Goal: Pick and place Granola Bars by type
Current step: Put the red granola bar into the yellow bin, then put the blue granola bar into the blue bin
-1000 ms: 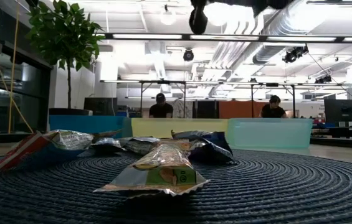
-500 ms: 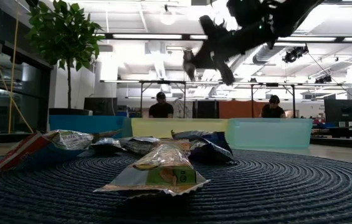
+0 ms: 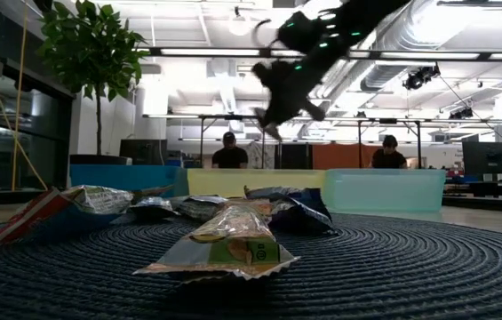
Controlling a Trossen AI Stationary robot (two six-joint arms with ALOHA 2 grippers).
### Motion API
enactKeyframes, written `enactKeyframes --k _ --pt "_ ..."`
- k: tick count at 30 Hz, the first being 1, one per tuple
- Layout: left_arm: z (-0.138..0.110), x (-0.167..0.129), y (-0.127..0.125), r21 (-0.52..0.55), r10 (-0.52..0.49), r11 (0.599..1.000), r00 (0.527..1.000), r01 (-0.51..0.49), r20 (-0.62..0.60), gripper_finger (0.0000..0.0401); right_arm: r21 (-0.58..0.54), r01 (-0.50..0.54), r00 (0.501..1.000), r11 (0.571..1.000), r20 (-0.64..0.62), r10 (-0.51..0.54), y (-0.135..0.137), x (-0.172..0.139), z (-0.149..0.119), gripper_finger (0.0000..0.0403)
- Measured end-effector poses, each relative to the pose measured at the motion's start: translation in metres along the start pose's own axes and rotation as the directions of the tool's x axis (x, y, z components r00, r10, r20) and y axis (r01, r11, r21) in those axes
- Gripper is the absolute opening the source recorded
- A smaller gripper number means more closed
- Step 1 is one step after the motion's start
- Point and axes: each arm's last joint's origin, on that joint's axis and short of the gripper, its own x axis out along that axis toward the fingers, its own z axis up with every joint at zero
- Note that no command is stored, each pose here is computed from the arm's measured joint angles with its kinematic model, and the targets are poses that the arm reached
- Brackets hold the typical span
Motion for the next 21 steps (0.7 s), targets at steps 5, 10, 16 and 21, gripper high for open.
enactKeyframes --k 5,10,16,21 --pt "0.0 0.0 0.0 -0.001 0.014 1.0 1.0 -0.014 0.005 0.0 -0.073 0.061 0.972 0.995 -0.223 -0.076 0.009 0.031 0.008 0.0021" --pt "0.0 0.0 0.0 -0.001 0.015 1.0 1.0 -0.015 0.004 0.0 -0.162 0.122 0.929 0.979 -0.328 -0.171 0.011 0.047 0.007 0.0022" --pt "0.0 0.0 0.0 -0.001 0.015 1.0 1.0 -0.015 0.004 0.0 -0.224 0.081 0.91 0.971 -0.381 -0.164 0.009 0.053 0.001 0.0059" --pt "0.0 0.0 0.0 -0.001 0.015 1.0 1.0 -0.015 0.003 0.0 -0.245 0.048 0.902 0.968 -0.405 -0.148 0.006 0.053 -0.001 0.011"
